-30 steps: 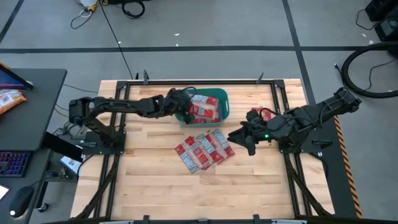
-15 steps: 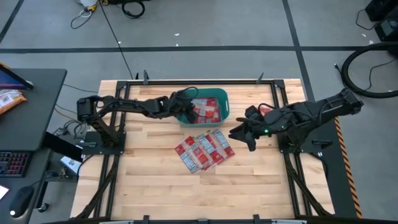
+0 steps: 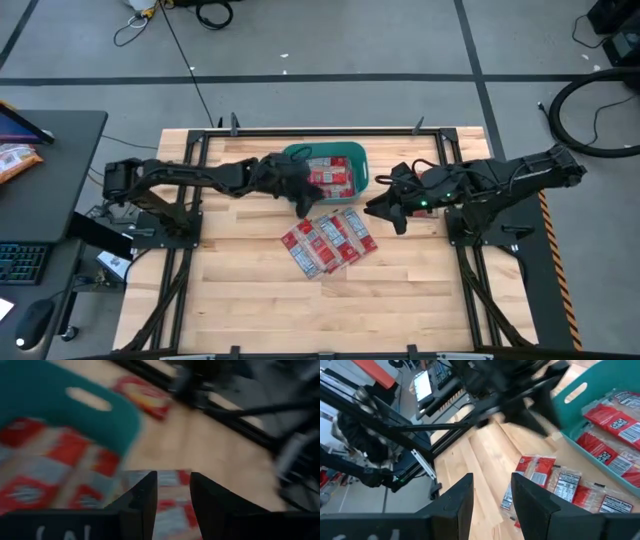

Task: Sort popcorn bags into baskets
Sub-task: Put the red popcorn bag into the blue bin

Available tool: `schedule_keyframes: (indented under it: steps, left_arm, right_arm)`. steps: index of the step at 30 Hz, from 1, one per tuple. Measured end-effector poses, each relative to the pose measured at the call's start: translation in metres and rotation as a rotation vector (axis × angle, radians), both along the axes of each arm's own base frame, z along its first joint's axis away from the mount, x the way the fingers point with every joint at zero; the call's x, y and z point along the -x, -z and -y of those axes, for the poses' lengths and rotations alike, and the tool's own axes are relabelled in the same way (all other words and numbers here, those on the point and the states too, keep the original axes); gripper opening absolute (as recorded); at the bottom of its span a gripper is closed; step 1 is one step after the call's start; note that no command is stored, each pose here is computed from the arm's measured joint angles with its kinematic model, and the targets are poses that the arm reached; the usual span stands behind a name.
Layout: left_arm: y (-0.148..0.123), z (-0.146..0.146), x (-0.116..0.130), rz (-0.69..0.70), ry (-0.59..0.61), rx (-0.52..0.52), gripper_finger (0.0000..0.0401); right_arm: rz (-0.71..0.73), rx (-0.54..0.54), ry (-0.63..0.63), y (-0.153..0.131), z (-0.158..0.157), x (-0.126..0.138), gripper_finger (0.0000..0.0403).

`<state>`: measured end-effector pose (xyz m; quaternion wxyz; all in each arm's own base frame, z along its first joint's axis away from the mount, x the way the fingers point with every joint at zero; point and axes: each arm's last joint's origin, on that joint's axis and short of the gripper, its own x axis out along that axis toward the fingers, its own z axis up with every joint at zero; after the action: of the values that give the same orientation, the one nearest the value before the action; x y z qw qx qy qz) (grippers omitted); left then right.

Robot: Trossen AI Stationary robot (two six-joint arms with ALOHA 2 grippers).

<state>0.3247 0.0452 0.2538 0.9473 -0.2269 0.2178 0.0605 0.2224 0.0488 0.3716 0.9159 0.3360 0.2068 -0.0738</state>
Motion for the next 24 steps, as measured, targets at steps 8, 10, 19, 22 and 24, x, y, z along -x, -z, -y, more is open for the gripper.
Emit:
schedule_keyframes:
  steps: [8, 10, 19, 22, 24]
  left_arm:
    - [-0.003, 0.054, 0.001, -0.014, 0.243, 0.116, 0.0119]
    - [0.001, 0.068, 0.004, -0.068, 0.276, 0.133, 0.0119]
    - [0.022, 0.113, 0.025, -0.329, 0.206, 0.034, 0.0119]
    - [0.026, 0.120, 0.029, -0.367, 0.180, -0.016, 0.0119]
    - [0.026, 0.123, 0.031, -0.375, 0.167, -0.040, 0.0119]
  right_arm:
    - [-0.073, -0.009, 0.010, 0.018, -0.003, -0.024, 0.0137]
    - [-0.095, -0.032, -0.010, 0.024, -0.006, -0.031, 0.0137]
    - [-0.300, -0.125, -0.027, 0.060, -0.017, -0.053, 0.0137]
    - [-0.407, -0.110, -0.008, 0.075, -0.017, -0.055, 0.0137]
    - [-0.492, -0.090, 0.000, 0.086, -0.017, -0.056, 0.0137]
